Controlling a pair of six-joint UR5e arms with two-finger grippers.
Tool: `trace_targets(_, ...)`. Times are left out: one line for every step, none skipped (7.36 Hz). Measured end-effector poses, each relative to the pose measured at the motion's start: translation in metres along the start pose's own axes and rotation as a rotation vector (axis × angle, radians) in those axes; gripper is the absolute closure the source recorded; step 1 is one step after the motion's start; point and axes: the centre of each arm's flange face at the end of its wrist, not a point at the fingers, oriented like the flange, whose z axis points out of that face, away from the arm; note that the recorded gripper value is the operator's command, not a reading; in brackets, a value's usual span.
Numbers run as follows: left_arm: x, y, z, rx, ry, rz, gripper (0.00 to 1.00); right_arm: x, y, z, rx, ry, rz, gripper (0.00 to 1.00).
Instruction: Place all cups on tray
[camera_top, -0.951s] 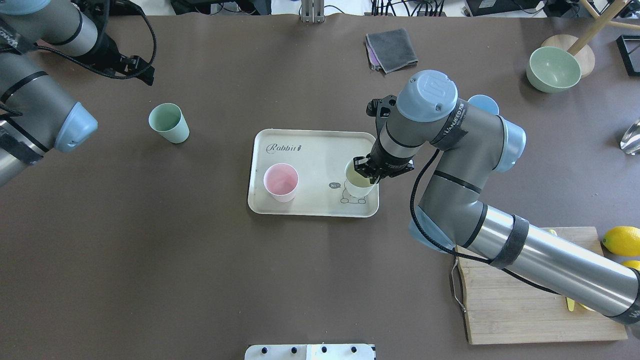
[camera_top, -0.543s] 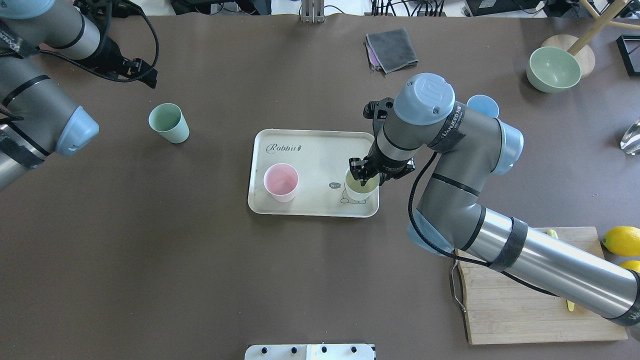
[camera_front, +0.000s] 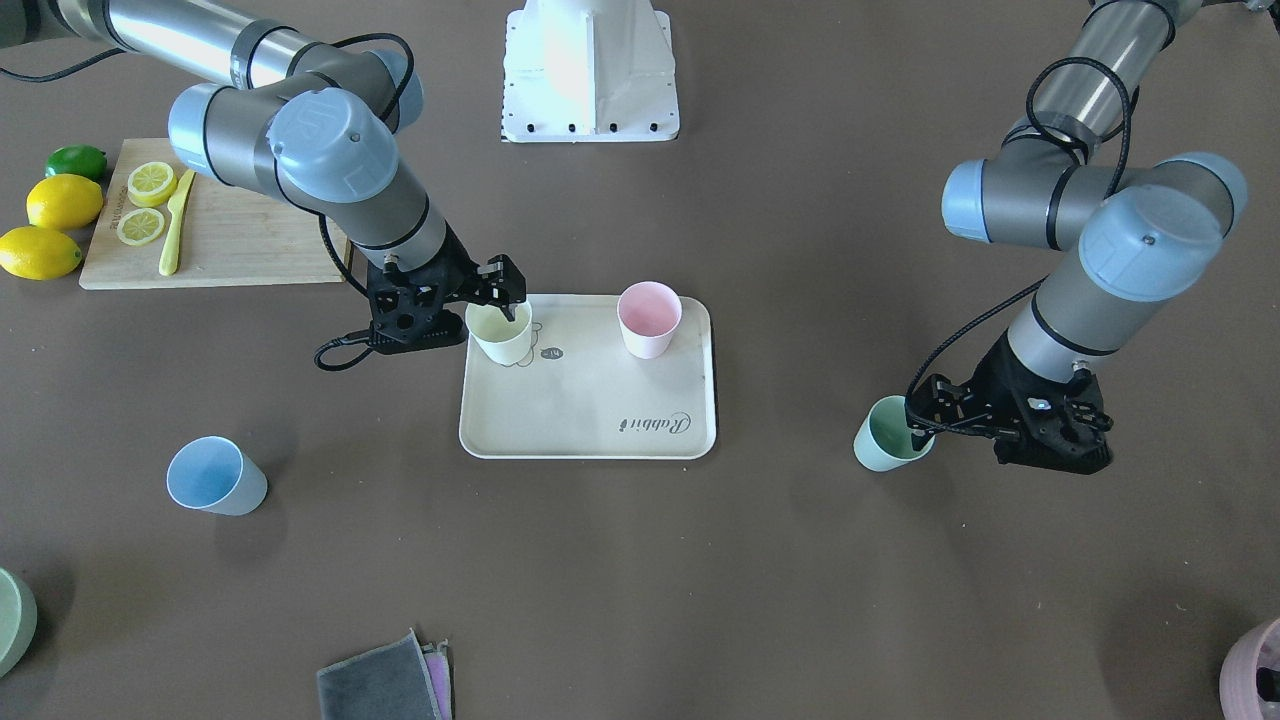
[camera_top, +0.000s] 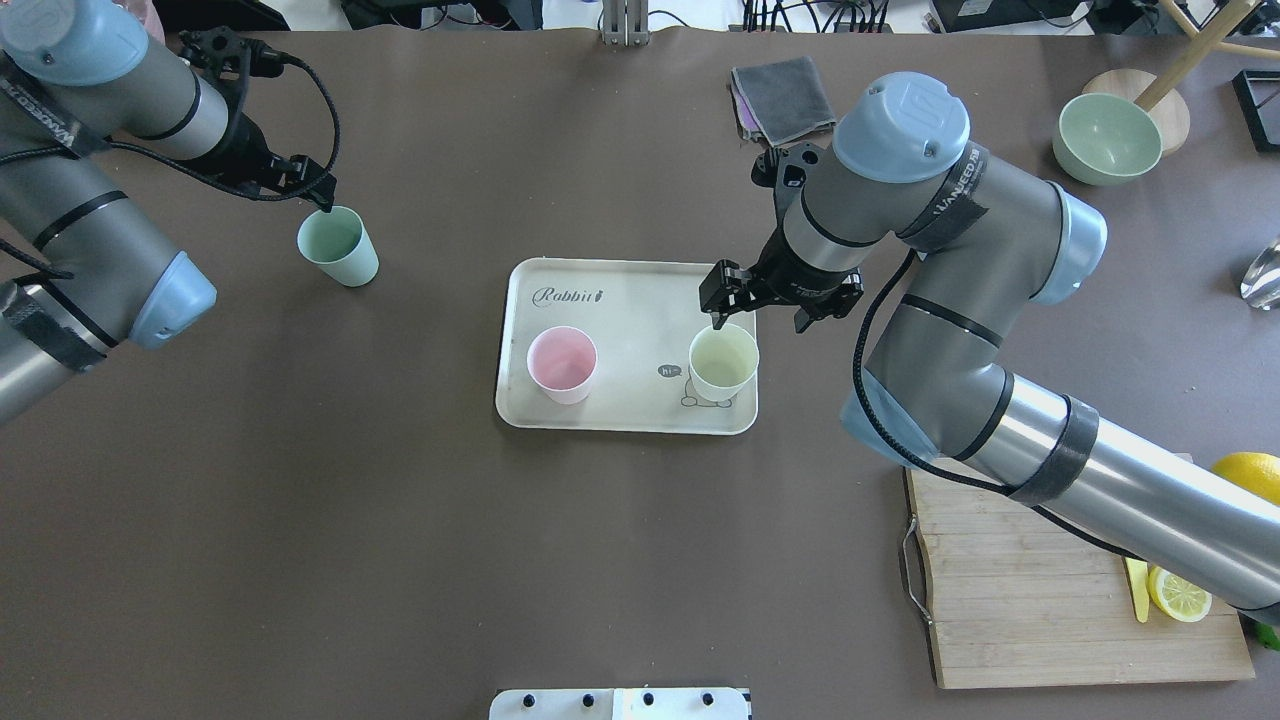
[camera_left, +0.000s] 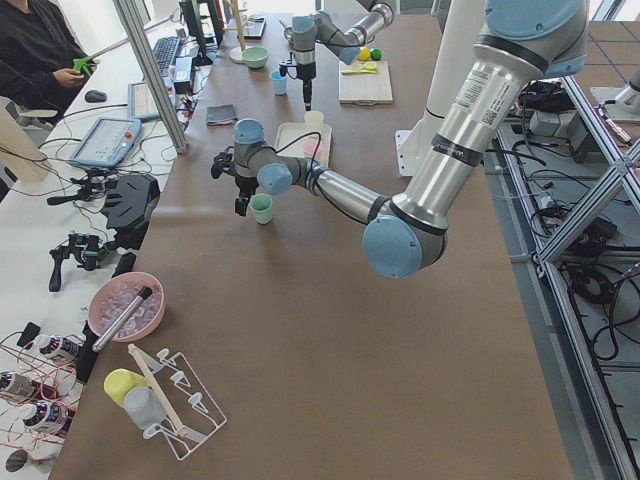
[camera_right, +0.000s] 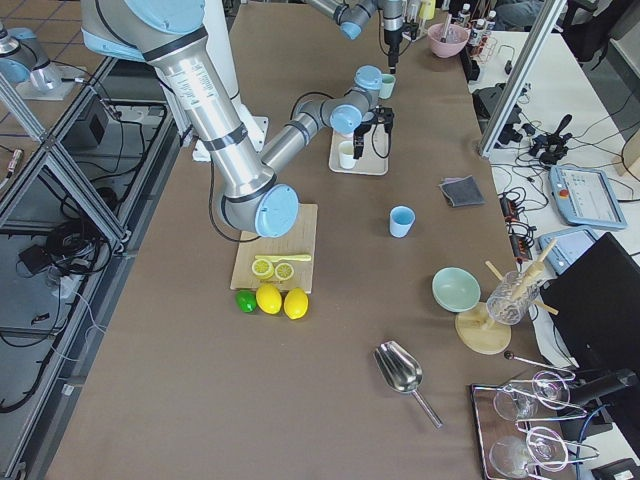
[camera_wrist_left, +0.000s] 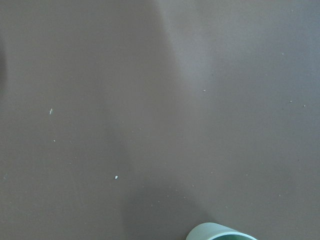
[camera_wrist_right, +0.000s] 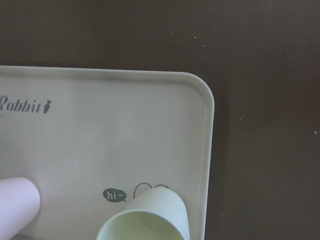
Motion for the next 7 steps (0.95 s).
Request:
trace_targets(0.001,0.007,0.008,-0.011,0.001,0.002,0.43,0.007,-0.008,-0.012,-0.001,-0.007,0.016,0.00)
trace_targets(0.002,0.014,0.016,-0.025,-0.002,0.003,0.84,0.016,-0.017,-0.024,-0.003,-0.018,0.032,0.00)
trace_targets(0.003,0.020,0.023,-0.036,-0.006,-0.001,1.00,0.026,-0.027,-0.036,0.000,-0.027,0.046,0.00)
trace_targets(0.004,0.023,0.026,-0.042,-0.007,-0.010,1.00,0.037,-0.038,-0.050,0.008,-0.036,0.060,0.00)
trace_targets(0.007,0.024,0.028,-0.045,-0.005,-0.013,1.00,0.050,-0.049,-0.064,0.013,-0.045,0.071,0.00)
trace_targets(0.011,0.026,0.030,-0.048,-0.003,-0.011,1.00,0.067,-0.061,-0.081,0.012,-0.050,0.082,0.00)
trace_targets(0.015,0.026,0.029,-0.049,0.003,-0.009,1.00,0.088,-0.073,-0.099,0.014,-0.038,0.086,0.00)
